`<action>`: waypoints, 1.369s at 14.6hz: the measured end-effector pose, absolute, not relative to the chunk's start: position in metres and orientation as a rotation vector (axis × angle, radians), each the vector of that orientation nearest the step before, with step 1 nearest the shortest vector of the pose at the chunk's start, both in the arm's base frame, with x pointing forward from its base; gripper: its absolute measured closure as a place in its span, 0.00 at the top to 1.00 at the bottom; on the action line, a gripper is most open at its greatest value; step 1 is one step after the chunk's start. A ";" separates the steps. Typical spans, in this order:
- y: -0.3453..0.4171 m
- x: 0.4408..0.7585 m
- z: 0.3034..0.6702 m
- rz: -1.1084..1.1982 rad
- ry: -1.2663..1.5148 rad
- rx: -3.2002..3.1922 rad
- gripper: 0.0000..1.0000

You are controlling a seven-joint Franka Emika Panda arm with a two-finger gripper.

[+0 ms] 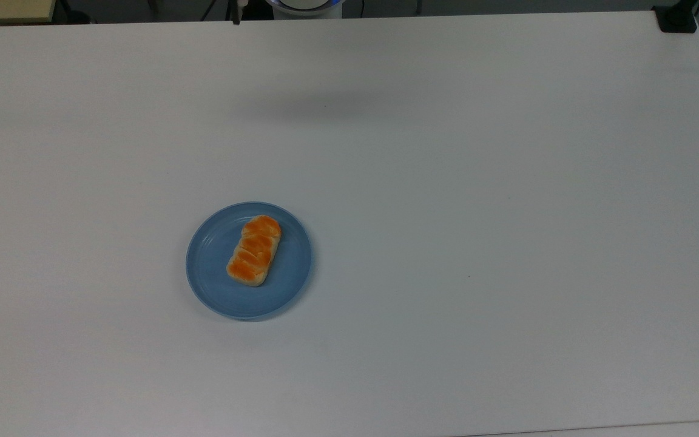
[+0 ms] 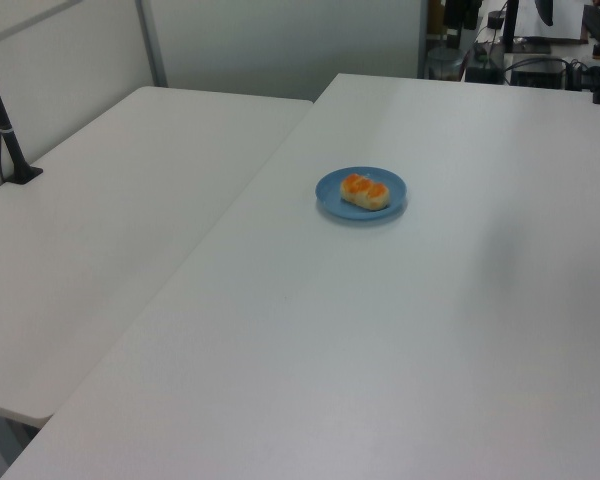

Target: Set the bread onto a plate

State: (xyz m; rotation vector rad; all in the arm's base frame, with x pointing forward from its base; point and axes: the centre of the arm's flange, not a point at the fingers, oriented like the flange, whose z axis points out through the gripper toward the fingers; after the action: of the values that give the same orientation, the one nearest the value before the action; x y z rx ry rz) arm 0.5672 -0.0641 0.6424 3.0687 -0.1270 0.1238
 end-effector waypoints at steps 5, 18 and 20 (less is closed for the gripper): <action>-0.073 0.571 0.626 0.130 -0.119 3.068 1.00; -0.075 0.570 0.620 0.113 -0.086 3.080 1.00; -0.077 0.570 0.620 0.111 -0.049 3.079 1.00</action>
State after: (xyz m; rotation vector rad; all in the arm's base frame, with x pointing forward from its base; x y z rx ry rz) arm 0.5701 -0.0770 0.6205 3.0795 -0.0487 0.1115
